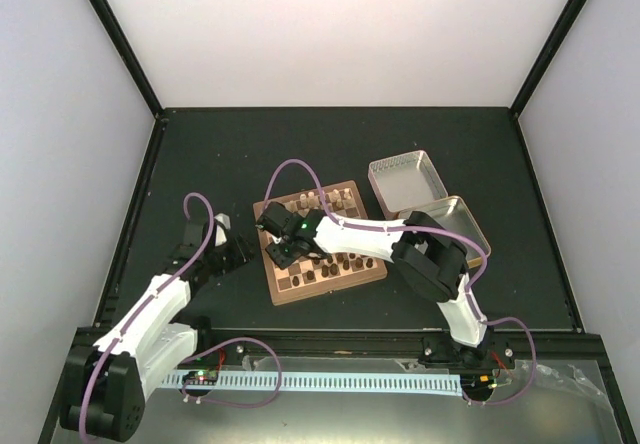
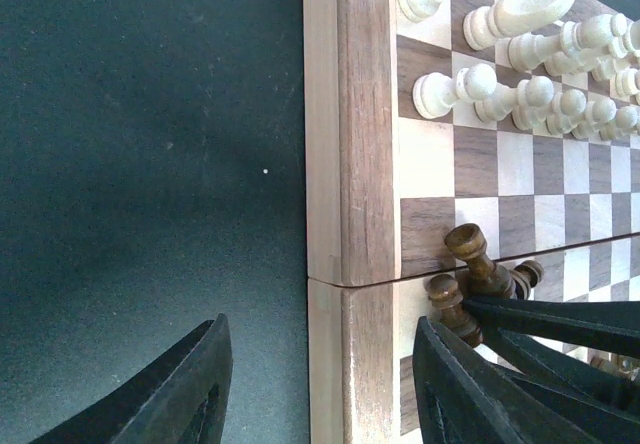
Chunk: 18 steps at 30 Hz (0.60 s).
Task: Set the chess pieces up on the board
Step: Pick up the chess piece from the chessboard.
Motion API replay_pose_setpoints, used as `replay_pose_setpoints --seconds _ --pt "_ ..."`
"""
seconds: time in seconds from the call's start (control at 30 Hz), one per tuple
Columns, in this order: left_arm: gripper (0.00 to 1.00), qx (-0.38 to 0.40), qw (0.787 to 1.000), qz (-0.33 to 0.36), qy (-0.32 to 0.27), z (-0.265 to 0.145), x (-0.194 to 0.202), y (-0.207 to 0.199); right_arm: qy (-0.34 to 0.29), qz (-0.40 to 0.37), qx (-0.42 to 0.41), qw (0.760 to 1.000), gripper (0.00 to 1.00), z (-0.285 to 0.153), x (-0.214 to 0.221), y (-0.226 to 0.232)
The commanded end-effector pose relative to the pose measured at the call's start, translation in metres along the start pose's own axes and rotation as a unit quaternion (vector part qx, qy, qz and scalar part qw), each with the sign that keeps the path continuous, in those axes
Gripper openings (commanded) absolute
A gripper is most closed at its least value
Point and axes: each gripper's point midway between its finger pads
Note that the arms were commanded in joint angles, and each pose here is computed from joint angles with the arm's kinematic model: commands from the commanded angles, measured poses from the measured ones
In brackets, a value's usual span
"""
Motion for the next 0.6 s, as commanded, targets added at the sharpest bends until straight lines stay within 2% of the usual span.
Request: replay_pose_setpoints --seconds 0.0,0.13,0.4,0.57 --pt "0.52 0.017 1.0 0.009 -0.006 -0.002 -0.006 -0.007 -0.023 -0.003 0.011 1.0 0.29 -0.01 -0.013 0.003" --pt "0.52 0.017 1.0 0.008 -0.007 -0.003 -0.007 -0.006 -0.025 -0.008 0.02 0.999 0.31 -0.005 -0.015 0.002" --pt "0.52 0.016 1.0 0.006 -0.006 -0.003 -0.006 -0.005 -0.016 -0.035 0.046 0.998 0.2 0.012 0.001 -0.001" --pt "0.53 0.024 1.0 0.006 -0.006 -0.004 -0.006 -0.008 -0.013 -0.043 0.049 0.998 0.18 0.015 0.005 -0.002"
Point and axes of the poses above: each gripper's point midway between its finger pads, its own z axis out along the fingers, its own y axis along the line the jaws close on, x = y × z, and after that the axes turned 11 degrees about z, right-handed
